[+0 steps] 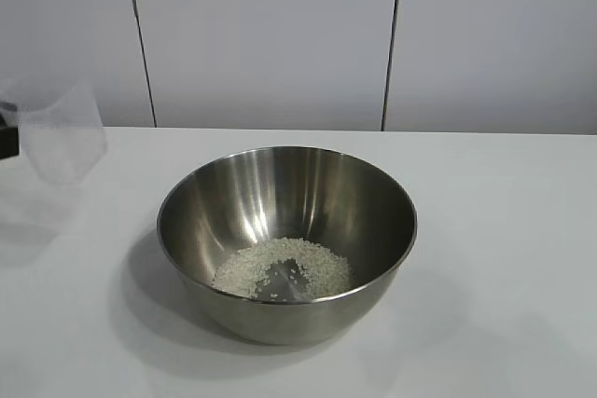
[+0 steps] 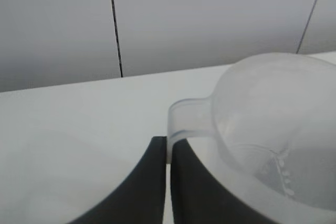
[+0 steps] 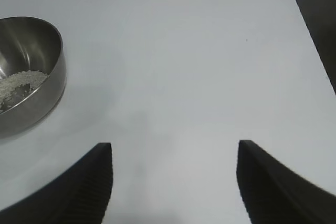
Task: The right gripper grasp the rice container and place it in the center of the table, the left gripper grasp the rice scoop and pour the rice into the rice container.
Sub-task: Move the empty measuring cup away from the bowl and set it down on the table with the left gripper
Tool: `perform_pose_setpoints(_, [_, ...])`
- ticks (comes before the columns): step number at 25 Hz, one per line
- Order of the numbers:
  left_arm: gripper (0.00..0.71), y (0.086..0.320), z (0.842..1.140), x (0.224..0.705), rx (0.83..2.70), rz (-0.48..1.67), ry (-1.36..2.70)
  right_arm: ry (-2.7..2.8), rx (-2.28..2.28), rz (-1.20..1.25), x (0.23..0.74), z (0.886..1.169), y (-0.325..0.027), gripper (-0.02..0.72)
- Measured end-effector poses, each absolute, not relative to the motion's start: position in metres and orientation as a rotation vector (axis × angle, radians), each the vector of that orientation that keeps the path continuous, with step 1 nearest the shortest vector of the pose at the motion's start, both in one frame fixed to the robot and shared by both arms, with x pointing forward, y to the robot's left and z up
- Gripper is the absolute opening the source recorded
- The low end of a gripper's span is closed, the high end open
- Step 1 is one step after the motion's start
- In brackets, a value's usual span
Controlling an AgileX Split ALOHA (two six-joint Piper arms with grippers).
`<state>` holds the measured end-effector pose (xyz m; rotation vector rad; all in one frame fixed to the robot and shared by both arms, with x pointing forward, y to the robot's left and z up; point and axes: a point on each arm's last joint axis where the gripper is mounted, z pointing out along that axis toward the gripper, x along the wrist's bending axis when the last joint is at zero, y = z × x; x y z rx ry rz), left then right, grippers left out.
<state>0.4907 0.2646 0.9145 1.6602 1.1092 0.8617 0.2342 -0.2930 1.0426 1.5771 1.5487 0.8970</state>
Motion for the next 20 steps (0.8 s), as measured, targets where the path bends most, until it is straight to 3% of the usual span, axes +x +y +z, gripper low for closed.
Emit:
perform_pose_setpoints(11, [0.009, 0.264, 0.849, 0.493, 1.725, 0.756, 1.181, 1.549, 1.577, 0.897, 0.234, 1.043, -0.293, 0.467])
perform_pose_setpoints(20, [0.031, 0.264, 0.845, 0.492, 1.734, 0.750, 1.186, 1.549, 1.577, 0.897, 0.234, 1.043, -0.293, 0.467])
